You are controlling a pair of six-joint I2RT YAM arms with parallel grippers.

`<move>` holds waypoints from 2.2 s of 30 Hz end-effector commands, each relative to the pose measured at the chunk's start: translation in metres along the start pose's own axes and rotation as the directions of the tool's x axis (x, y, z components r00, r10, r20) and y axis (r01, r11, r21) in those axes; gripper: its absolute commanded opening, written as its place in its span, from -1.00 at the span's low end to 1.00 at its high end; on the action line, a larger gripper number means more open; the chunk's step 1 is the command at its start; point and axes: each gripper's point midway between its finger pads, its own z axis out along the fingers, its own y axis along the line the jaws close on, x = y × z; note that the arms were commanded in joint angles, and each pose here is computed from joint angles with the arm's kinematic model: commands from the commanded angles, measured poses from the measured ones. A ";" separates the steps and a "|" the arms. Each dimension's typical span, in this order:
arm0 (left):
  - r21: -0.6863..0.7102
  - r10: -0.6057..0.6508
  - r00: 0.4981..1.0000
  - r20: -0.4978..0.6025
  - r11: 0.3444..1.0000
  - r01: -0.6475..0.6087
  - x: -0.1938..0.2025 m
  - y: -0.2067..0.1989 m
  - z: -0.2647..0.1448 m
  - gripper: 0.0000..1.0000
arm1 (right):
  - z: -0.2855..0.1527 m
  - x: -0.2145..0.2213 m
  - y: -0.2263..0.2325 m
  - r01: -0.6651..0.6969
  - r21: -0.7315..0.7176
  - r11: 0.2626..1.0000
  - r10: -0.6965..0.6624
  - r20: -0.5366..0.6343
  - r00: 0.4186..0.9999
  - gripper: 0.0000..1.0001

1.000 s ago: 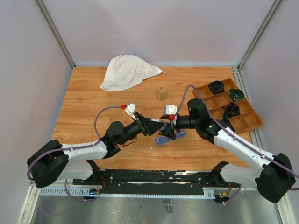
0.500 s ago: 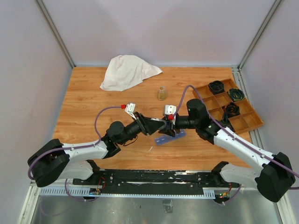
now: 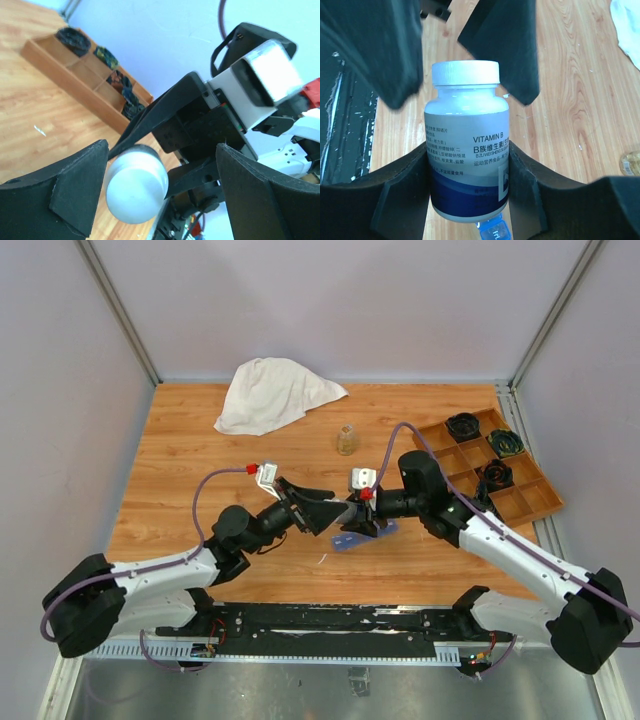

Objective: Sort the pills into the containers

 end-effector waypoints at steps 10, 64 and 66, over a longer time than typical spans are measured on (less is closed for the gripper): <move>-0.039 0.154 0.985 -0.075 0.987 -0.157 0.002 0.003 -0.013 0.83 | -0.012 -0.020 0.009 0.060 -0.069 0.996 -0.058 0.043 0.997 -0.88; 0.004 -0.039 0.988 -0.153 0.999 0.040 0.022 -0.011 0.008 -0.90 | 0.004 0.001 0.000 0.070 -0.026 0.997 -0.071 -0.040 0.997 0.13; 0.002 -0.039 0.988 -0.152 0.999 0.040 0.022 -0.010 0.008 -0.89 | 0.003 0.000 0.001 0.070 -0.031 0.997 -0.071 -0.037 0.997 -0.07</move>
